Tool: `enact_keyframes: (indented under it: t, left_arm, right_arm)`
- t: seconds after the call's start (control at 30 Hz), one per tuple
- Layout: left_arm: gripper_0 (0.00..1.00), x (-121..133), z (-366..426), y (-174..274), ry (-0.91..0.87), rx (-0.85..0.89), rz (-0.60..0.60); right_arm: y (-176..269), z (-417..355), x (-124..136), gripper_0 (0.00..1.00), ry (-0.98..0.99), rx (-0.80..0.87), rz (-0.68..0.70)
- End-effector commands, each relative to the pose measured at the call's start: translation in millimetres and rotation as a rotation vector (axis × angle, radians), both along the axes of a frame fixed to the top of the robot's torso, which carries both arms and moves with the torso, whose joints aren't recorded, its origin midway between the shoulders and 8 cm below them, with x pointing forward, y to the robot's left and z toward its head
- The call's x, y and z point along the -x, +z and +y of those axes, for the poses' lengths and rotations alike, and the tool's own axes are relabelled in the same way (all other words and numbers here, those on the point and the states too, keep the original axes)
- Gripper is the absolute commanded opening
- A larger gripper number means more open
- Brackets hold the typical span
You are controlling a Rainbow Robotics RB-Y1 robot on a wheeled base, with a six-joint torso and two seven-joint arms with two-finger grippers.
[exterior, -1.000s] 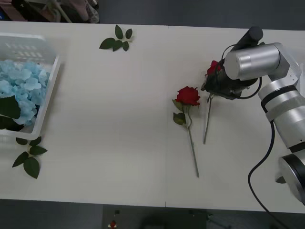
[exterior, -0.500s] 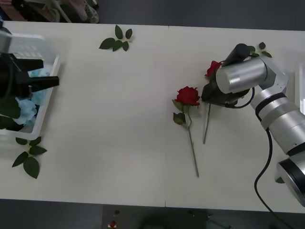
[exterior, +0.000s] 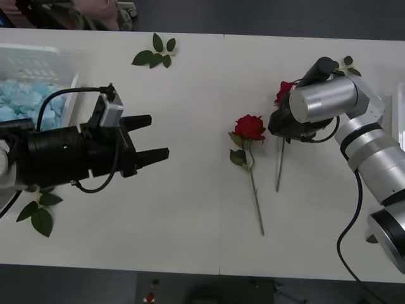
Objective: Put the red flowers into the right box and the blue flowers into the left box
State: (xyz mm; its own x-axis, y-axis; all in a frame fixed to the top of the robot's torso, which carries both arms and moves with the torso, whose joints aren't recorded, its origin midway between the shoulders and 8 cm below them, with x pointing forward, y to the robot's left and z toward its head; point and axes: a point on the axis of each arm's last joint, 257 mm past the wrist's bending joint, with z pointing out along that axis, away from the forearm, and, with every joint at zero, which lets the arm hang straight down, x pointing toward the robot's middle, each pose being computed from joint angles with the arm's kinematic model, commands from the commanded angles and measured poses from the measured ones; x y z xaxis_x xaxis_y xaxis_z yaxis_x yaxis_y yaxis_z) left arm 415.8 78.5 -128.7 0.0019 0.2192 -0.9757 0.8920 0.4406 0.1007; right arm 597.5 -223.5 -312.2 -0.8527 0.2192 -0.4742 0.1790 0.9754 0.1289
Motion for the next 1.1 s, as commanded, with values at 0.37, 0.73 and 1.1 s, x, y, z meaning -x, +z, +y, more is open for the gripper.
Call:
enact_keyframes:
  t: [0.37,0.73,1.1]
  left_arm:
    - [0.87,29,-48,23,-0.193,-0.125,-0.134]
    - [0.87,44,-54,16,-0.23,-0.137,-0.117]
    - [0.87,44,-54,16,-0.23,-0.137,-0.117]
  right_arm:
    - [100,-58,-15,0.0,-0.036,-0.013,-0.053]
    - [237,-227,55,0.0,-0.14,0.206,-0.016]
    - [234,-371,73,0.0,-0.203,0.434,0.004]
